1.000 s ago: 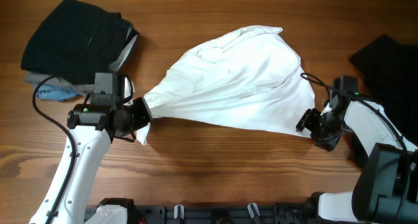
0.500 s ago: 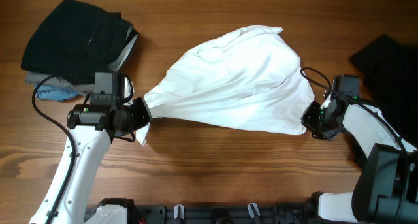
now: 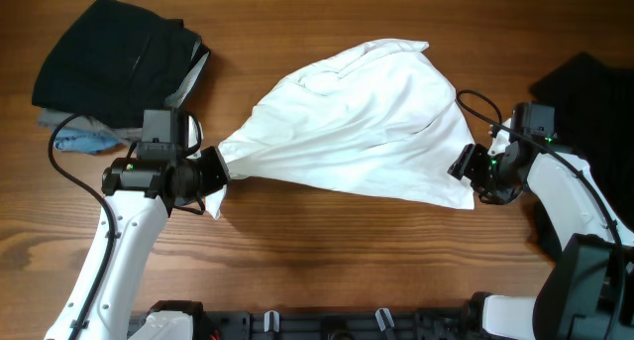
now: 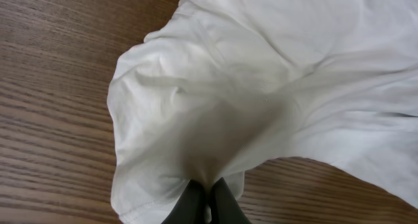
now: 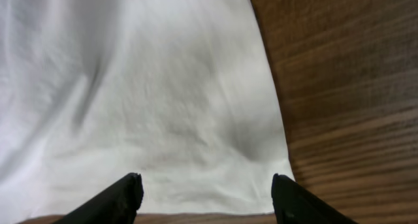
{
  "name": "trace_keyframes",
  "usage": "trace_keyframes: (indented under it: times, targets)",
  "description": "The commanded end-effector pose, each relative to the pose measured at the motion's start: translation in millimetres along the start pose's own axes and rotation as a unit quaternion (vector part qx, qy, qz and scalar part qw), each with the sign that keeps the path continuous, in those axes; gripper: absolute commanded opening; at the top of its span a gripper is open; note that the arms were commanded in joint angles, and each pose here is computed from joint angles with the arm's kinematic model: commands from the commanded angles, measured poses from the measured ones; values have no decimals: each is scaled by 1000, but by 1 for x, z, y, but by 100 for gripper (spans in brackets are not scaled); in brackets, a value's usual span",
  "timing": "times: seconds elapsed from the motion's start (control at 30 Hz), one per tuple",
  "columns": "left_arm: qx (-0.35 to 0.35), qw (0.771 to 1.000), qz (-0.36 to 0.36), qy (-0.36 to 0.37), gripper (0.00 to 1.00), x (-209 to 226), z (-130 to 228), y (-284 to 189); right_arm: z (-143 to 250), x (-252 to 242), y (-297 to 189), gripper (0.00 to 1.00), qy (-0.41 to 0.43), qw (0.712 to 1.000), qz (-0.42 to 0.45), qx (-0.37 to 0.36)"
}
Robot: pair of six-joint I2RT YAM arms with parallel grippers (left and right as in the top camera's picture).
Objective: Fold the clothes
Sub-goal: 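Lift the T-shirt with both grippers and stretch it wide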
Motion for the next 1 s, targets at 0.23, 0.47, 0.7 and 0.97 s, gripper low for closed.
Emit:
trace_keyframes:
  times: [0.23, 0.47, 0.7, 0.97]
  targets:
    - [-17, 1000, -5, 12, 4, 1, -6, -5, 44, -26, 32, 43, 82, 996, 17, 40]
    - [-17, 1000, -5, 14, 4, 1, -6, -5, 41, -26, 39, 46, 88, 996, 7, 23]
    - [-17, 1000, -5, 14, 4, 1, -6, -5, 42, -26, 37, 49, 69, 997, 11, 27]
    - [-17, 1000, -5, 15, 4, 1, -6, -5, 23, -1, 7, 59, 4, 999, -29, 14]
Point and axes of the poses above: each gripper's point midway between its finger pads, its own y axis out along the fingers, its own x axis along the line the jaws close on, z = x × y, the point moved 2 cm from there along -y, back along the fingers, and after that the axes turned 4 degrees about y, right-handed, at the moved point
